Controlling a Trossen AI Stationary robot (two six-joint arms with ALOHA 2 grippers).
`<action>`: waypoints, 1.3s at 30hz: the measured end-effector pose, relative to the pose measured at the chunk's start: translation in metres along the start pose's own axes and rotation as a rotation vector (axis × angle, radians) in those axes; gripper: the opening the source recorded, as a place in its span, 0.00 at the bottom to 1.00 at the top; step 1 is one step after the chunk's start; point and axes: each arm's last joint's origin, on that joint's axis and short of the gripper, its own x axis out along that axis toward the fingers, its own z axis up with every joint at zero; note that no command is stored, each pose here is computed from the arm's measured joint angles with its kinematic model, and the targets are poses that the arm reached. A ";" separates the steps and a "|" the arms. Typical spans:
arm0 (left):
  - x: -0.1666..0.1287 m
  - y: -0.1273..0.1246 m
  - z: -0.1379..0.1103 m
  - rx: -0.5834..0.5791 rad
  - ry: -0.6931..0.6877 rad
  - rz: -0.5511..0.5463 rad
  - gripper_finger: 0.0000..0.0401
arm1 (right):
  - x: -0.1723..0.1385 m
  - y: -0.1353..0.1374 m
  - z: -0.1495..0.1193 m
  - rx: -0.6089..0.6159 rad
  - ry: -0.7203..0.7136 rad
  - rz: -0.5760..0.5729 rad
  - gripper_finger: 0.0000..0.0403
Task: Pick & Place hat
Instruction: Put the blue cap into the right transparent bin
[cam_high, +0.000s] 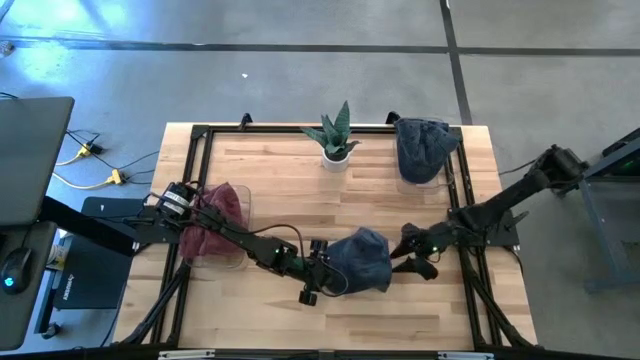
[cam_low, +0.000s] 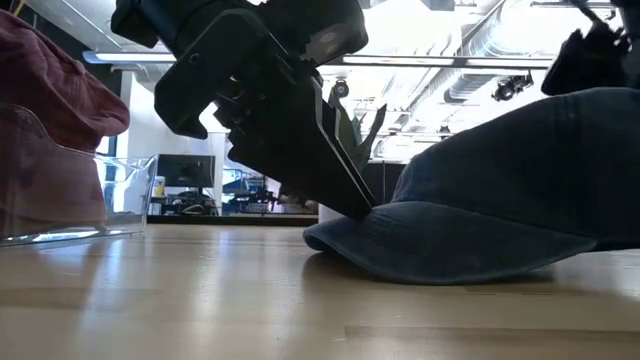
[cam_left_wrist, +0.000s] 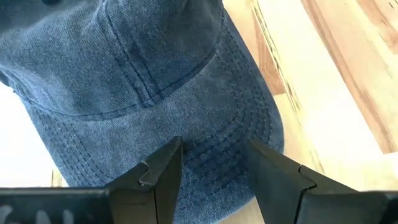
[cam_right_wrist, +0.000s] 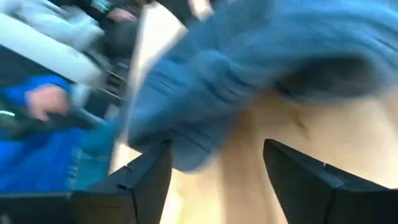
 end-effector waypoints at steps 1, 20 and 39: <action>0.000 0.000 0.000 0.000 0.000 0.000 0.42 | 0.000 0.001 0.001 0.005 -0.019 0.035 0.62; -0.005 -0.013 0.007 0.033 -0.027 0.065 0.42 | 0.017 0.014 0.011 -0.117 -0.199 0.257 0.63; -0.021 -0.022 0.038 0.066 -0.092 0.368 0.42 | 0.009 0.026 0.025 -0.154 -0.385 0.353 0.60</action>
